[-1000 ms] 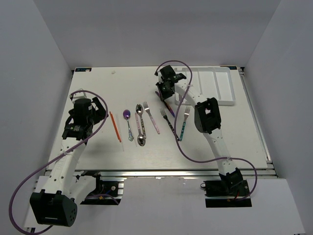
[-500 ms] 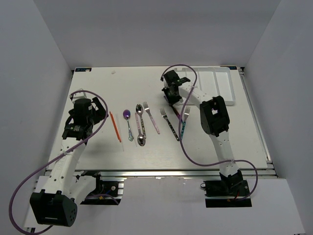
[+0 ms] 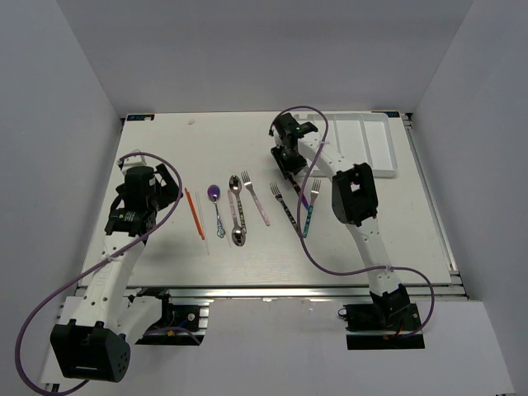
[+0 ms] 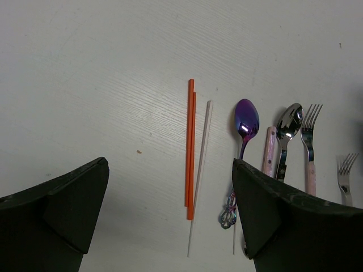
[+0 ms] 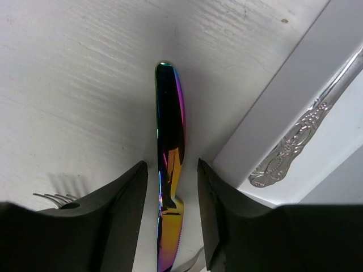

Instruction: Sort the eating utensils into containers

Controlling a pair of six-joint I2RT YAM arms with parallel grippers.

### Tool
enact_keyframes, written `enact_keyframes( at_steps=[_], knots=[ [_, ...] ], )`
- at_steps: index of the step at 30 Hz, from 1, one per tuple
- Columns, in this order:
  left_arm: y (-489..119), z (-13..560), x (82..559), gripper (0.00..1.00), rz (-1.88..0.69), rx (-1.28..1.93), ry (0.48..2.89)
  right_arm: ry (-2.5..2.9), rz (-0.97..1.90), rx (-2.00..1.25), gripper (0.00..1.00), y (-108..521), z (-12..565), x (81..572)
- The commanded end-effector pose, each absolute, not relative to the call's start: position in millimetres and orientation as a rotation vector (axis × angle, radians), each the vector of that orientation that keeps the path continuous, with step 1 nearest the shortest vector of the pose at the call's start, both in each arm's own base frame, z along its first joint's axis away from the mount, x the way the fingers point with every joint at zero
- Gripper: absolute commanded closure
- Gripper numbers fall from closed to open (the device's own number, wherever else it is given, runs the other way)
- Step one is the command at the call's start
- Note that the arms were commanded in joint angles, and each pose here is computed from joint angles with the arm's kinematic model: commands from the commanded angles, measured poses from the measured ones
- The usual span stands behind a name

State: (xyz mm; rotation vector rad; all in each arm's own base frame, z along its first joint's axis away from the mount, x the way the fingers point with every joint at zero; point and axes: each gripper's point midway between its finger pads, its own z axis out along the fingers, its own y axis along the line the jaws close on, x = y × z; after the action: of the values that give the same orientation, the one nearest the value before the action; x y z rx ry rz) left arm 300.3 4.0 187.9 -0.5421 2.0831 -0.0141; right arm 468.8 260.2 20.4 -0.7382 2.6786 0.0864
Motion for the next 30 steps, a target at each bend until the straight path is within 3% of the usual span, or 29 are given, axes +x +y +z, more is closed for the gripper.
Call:
enact_keyframes(
  at_steps=[1,14,17,22,26,30],
  knots=[
    [5,191,298,0.02,-0.021,-0.532,2.069,2.85,0.032,-0.846,0.54,241,-40,439],
    [4,190,298,0.02,-0.023,-0.531,2.073,2.926,0.062,-0.842,0.69,246,-74,422],
    [4,192,298,0.02,-0.024,-0.531,2.069,2.953,0.017,-0.836,0.77,239,-78,416],
    [4,193,297,0.02,-0.026,-0.53,2.064,2.942,0.026,-0.819,1.0,240,-73,413],
    [6,194,296,0.02,-0.021,-0.534,2.059,2.885,0.147,-0.77,1.0,257,-60,410],
    [6,196,296,0.02,-0.021,-0.535,2.051,2.743,0.48,-0.684,1.0,300,-28,411]
  ],
)
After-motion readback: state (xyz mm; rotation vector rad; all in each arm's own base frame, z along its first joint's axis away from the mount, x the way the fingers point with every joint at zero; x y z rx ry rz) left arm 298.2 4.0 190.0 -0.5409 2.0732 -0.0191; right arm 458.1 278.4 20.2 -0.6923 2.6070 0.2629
